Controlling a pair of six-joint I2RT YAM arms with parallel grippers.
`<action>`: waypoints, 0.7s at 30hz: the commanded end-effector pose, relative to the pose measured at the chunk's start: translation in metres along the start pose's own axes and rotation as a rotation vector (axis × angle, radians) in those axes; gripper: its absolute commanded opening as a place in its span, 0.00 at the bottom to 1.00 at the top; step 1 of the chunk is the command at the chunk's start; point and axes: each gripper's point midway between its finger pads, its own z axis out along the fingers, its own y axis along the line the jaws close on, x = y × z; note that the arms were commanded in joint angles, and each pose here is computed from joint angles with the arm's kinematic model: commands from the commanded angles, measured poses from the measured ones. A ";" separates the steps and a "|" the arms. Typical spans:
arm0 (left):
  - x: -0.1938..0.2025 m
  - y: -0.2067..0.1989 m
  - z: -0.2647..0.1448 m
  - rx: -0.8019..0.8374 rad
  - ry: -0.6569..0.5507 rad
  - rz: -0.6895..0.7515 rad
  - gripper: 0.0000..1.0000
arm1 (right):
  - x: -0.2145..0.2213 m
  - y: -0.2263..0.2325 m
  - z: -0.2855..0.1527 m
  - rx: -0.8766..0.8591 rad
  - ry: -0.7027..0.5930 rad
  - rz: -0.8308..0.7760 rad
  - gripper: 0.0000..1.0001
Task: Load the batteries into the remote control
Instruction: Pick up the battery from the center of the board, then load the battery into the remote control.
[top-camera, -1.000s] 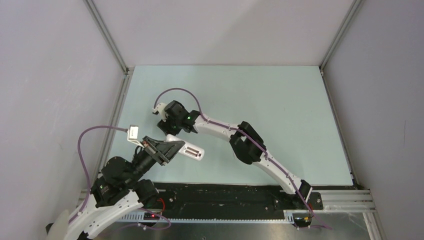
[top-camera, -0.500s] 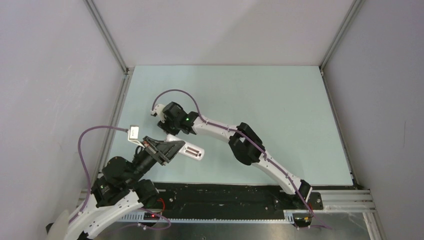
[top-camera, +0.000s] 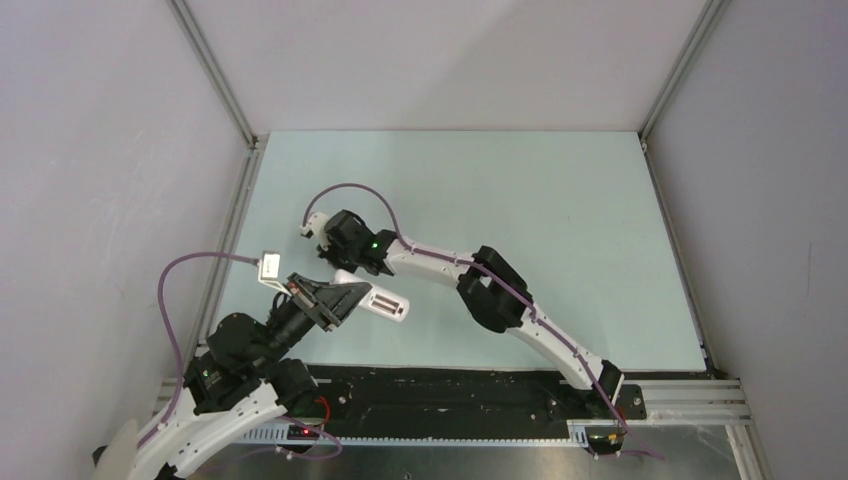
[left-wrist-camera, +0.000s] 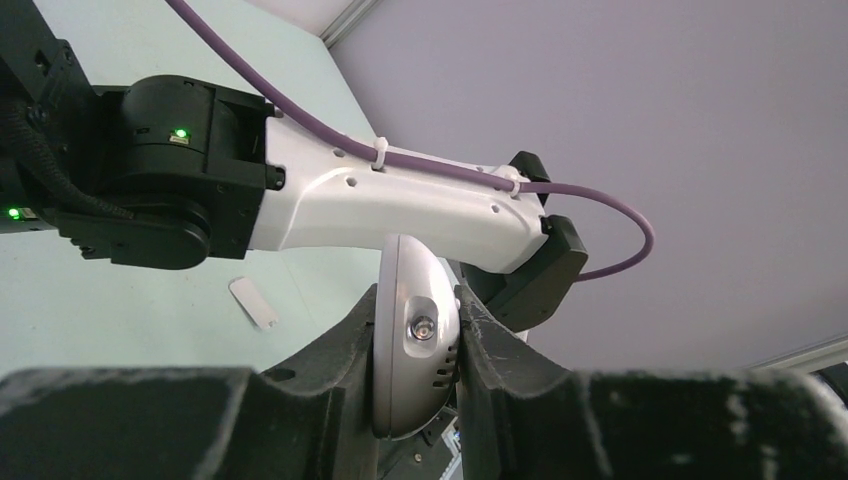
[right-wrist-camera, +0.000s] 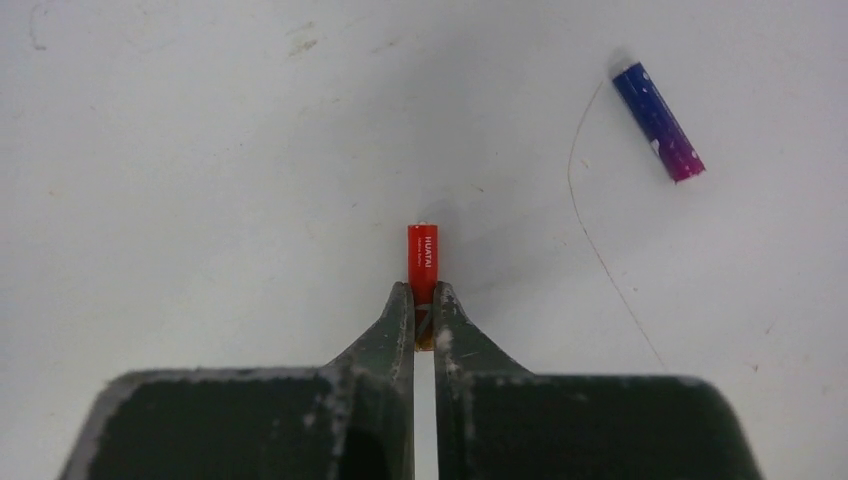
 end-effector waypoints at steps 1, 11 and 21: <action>-0.005 -0.010 0.000 0.038 -0.007 0.006 0.02 | 0.005 -0.013 -0.022 0.009 0.024 0.078 0.00; -0.003 0.002 -0.003 0.003 -0.032 -0.036 0.02 | -0.075 -0.100 -0.169 -0.059 -0.378 0.520 0.00; 0.031 0.030 0.010 -0.078 0.064 -0.059 0.00 | 0.012 -0.065 -0.315 0.073 -0.474 0.948 0.00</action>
